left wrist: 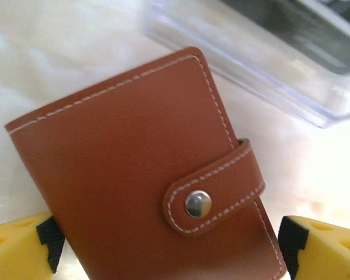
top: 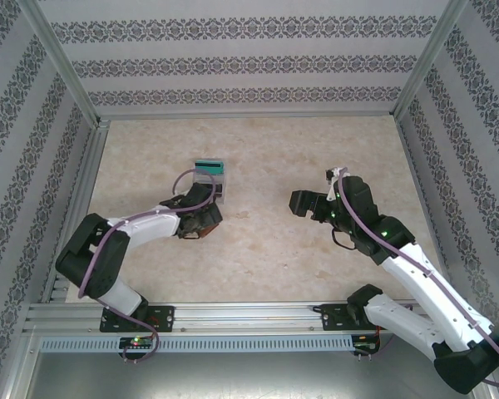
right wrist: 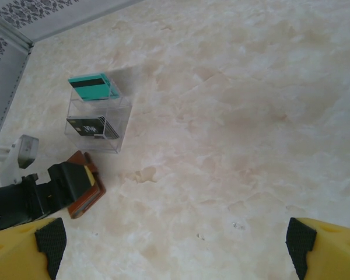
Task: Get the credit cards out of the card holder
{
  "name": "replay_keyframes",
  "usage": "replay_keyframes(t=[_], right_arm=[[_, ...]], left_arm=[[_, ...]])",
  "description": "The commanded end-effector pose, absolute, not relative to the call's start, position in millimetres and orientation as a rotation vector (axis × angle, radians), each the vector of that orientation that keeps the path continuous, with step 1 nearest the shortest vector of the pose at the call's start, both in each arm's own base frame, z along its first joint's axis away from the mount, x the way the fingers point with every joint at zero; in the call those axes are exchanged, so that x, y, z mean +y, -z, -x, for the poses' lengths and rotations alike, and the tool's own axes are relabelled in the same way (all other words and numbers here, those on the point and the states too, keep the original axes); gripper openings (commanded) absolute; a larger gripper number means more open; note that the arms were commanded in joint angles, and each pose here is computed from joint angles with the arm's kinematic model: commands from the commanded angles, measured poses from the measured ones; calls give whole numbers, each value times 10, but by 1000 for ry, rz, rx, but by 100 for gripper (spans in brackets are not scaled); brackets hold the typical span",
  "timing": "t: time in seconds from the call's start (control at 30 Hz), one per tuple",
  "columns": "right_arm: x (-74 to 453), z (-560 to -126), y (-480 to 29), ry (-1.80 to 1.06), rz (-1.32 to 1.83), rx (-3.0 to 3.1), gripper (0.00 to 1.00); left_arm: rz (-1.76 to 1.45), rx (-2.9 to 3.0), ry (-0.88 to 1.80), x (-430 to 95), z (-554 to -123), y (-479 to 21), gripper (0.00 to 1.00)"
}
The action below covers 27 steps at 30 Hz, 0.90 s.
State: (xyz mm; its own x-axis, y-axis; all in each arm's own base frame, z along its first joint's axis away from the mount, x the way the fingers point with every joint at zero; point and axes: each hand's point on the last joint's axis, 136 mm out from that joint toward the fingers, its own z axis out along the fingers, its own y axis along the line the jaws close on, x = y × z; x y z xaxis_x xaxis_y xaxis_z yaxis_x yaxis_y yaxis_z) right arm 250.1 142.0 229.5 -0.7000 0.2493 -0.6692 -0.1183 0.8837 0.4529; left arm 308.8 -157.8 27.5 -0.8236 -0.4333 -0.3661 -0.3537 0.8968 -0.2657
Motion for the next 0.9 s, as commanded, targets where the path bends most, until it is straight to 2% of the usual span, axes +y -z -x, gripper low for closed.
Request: replay_keyframes(t=[0.0, 0.2, 0.37, 0.53, 0.67, 0.87], right_arm=[[1364, -2449, -2246, -574, -101, 2277, 98], [1320, -2403, -2207, -545, -89, 2300, 98], [1368, -2389, -2174, -549, -37, 2321, 98], [1503, -2462, -2104, -556, 24, 2352, 98], [1690, -2580, -2042, -535, 103, 2376, 98], [2175, -2851, -1893, -499, 264, 2430, 97]], left_arm=[[462, 2625, 539, -2290, -3213, -402, 95], [351, 2649, 569, -2790, -3219, -458, 95], [360, 2626, 526, -2718, -3226, -575, 97], [429, 2596, 414, -2410, -3123, -761, 99], [560, 2544, 267, -1899, -2976, -931, 100], [690, 2465, 218, -1259, -2689, -1226, 100]])
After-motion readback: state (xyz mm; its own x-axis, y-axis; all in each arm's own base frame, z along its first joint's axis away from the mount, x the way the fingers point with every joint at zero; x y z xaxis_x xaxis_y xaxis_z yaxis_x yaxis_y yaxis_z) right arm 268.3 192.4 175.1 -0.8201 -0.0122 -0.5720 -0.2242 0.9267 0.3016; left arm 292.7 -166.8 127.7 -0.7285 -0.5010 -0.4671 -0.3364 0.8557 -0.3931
